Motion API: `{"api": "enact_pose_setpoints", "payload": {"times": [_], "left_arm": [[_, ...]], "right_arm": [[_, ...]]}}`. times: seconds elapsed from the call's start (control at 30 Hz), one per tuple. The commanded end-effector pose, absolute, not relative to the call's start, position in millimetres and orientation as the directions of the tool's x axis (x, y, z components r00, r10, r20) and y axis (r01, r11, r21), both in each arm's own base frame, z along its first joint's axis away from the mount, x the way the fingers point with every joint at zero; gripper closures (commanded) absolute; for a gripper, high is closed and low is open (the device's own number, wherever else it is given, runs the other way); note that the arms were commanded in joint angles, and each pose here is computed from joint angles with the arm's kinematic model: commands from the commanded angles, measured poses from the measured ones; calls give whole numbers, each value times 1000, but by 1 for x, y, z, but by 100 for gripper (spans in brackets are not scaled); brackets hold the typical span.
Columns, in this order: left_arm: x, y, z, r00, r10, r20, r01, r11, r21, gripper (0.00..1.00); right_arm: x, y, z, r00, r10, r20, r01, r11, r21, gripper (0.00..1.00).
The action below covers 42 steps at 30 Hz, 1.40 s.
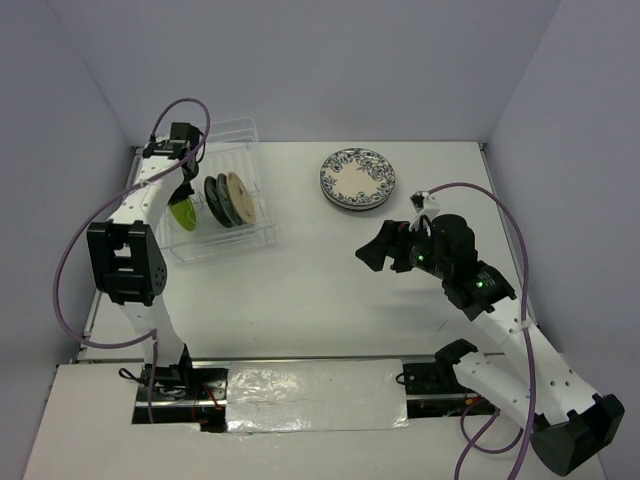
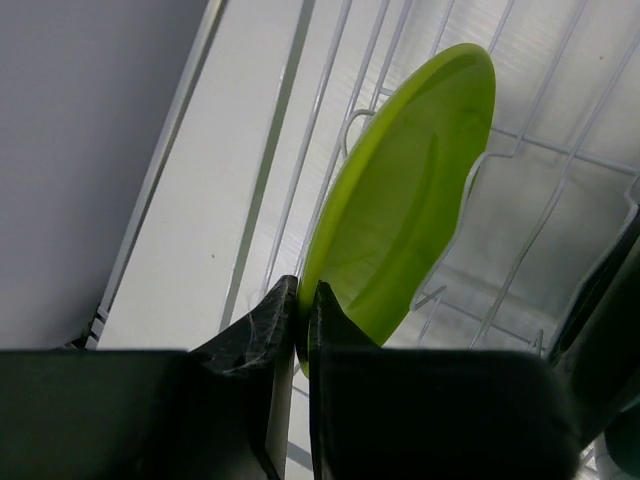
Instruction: Unload the plates from the dish rack
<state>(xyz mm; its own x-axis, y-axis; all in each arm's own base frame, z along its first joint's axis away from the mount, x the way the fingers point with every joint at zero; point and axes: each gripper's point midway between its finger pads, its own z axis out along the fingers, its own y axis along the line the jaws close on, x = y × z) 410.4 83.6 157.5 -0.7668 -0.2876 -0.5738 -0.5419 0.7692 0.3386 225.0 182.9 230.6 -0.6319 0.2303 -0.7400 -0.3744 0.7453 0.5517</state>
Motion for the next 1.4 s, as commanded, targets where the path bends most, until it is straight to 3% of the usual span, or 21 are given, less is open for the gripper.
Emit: {"api": "enact_pose_setpoints", "payload": {"times": [0.0, 0.23, 0.3, 0.43, 0.53, 0.67, 0.87, 0.97, 1.07, 1.13, 1.17, 1.2, 1.23, 1.27, 1.3, 1.37], "left_arm": [[396, 103, 211, -716, -258, -649, -597, 708, 378, 100], [382, 101, 281, -550, -270, -790, -673, 704, 228, 100], [375, 90, 309, -474, -279, -835, -653, 748, 121, 100], [351, 30, 340, -360, -310, -880, -407, 901, -151, 100], [341, -24, 344, -355, -359, -863, -137, 933, -332, 100], [305, -101, 365, -383, -417, -824, 265, 805, -531, 100], [283, -150, 358, -496, -444, -746, 455, 599, -659, 100], [281, -159, 357, -520, -437, -734, 483, 558, -674, 100], [276, -168, 357, -540, -428, -725, 526, 501, -688, 100], [274, -173, 347, -579, -414, -702, 527, 468, -710, 100], [274, -175, 345, -583, -413, -700, 534, 454, -713, 100], [275, -175, 339, -596, -409, -691, 524, 454, -721, 97], [278, -174, 334, -602, -409, -686, 512, 463, -724, 88], [279, -174, 324, -613, -398, -683, 496, 479, -724, 85], [282, -173, 314, -634, -394, -666, 466, 492, -735, 84], [285, -172, 302, -642, -387, -662, 450, 509, -734, 77]], "right_arm": [[229, 189, 250, -590, 251, -767, -415, 721, 555, 6], [233, 193, 258, -582, 262, -770, -431, 703, 565, 3], [233, 203, 271, -559, 278, -781, -485, 655, 580, 0], [220, 236, 297, -579, 304, -757, -616, 445, 650, 0], [227, 251, 324, -542, 337, -770, -662, 394, 638, 0], [253, 289, 333, -540, 307, -784, -633, 467, 618, 0], [292, 309, 320, -512, 326, -794, -548, 588, 595, 0], [296, 316, 318, -519, 327, -790, -554, 576, 602, 1], [301, 320, 303, -535, 318, -782, -537, 587, 606, 10], [305, 319, 300, -530, 336, -778, -524, 592, 612, 24], [304, 319, 292, -538, 337, -772, -516, 593, 618, 41], [303, 314, 297, -531, 367, -764, -508, 583, 634, 49], [304, 311, 294, -521, 391, -759, -507, 573, 643, 55], [303, 309, 297, -514, 411, -753, -509, 561, 653, 82], [303, 305, 308, -498, 447, -743, -515, 537, 668, 98], [301, 301, 308, -495, 463, -735, -513, 527, 677, 100]]}}
